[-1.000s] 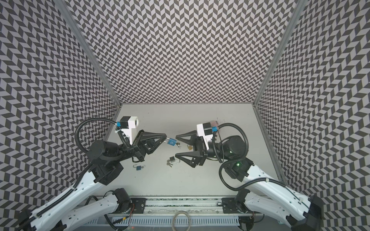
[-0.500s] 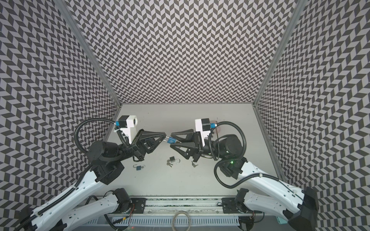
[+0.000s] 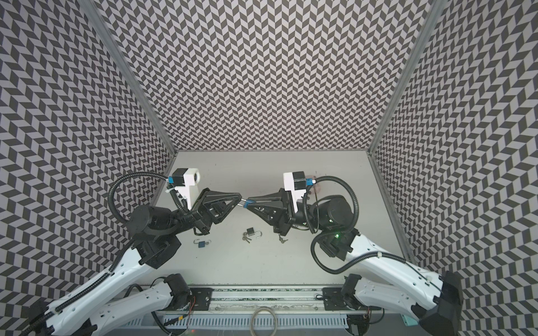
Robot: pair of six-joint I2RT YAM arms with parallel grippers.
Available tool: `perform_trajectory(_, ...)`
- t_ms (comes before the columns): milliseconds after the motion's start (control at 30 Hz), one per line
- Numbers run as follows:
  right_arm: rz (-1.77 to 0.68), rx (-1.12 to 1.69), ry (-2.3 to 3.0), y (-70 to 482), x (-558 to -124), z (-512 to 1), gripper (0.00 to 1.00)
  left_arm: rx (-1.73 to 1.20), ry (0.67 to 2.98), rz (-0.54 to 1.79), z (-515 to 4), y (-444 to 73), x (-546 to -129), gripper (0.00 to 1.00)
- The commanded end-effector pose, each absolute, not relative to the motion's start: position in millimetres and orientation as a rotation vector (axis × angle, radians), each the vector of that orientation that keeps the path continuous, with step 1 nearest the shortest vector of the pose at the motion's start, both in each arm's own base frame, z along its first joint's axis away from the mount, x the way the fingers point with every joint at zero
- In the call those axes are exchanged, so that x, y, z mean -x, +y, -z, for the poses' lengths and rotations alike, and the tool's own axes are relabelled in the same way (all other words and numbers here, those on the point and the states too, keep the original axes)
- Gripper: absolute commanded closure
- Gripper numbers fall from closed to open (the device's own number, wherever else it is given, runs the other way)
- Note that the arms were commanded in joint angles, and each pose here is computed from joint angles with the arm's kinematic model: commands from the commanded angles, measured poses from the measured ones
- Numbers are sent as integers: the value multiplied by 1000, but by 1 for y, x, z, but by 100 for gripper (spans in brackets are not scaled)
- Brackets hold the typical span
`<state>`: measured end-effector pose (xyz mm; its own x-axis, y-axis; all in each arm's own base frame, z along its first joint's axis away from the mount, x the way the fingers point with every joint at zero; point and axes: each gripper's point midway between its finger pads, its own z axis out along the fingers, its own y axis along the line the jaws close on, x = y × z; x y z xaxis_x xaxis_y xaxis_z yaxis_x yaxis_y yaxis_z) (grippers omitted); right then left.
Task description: Lock with the key
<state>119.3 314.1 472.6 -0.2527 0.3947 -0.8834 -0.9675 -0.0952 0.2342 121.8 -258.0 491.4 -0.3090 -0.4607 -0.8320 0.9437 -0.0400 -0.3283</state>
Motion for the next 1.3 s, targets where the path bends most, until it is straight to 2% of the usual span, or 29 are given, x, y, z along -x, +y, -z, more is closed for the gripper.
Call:
perform_trajectory(0, -1594, 768, 991, 305, -114, -489, 100, -622, 1064, 1593, -497, -253, -120, 100)
perform_trajectory(67, -1577, 781, 998, 301, -115, -490, 100, -617, 1097, 1551, -496, -251, -125, 72)
perform_trajectory(100, -1559, 808, 1024, 300, -116, -489, 100, -617, 1115, 1528, -495, -249, -127, 61)
perform_trajectory(133, -1535, 841, 1051, 301, -118, -488, 100, -625, 1133, 1501, -495, -248, -129, 53)
perform_trajectory(267, -1478, 980, 1179, 301, -121, -478, 100, -742, 1196, 1438, -489, -251, -128, 34)
perform_trajectory(300, -1464, 1003, 1203, 300, -120, -477, 100, -783, 1205, 1437, -488, -253, -125, 34)
perform_trajectory(600, -1410, 1059, 1277, 295, -118, -480, 100, -890, 1202, 1444, -483, -262, -118, 42)
perform_trajectory(767, -1411, 1062, 1265, 294, -117, -483, 100, -905, 1216, 1451, -479, -265, -119, 54)
perform_trajectory(933, -1409, 1063, 1262, 294, -117, -483, 100, -910, 1216, 1449, -479, -265, -118, 74)
perform_trajectory(967, -1405, 1059, 1261, 293, -118, -484, 100, -911, 1217, 1450, -479, -265, -118, 74)
perform_trajectory(1067, -1400, 1056, 1257, 292, -117, -485, 100, -921, 1215, 1454, -478, -265, -116, 63)
perform_trajectory(1133, -1398, 1055, 1255, 292, -118, -485, 100, -923, 1217, 1456, -477, -265, -116, 64)
perform_trajectory(1267, -1400, 1059, 1256, 292, -117, -484, 100, -928, 1214, 1457, -477, -265, -115, 81)
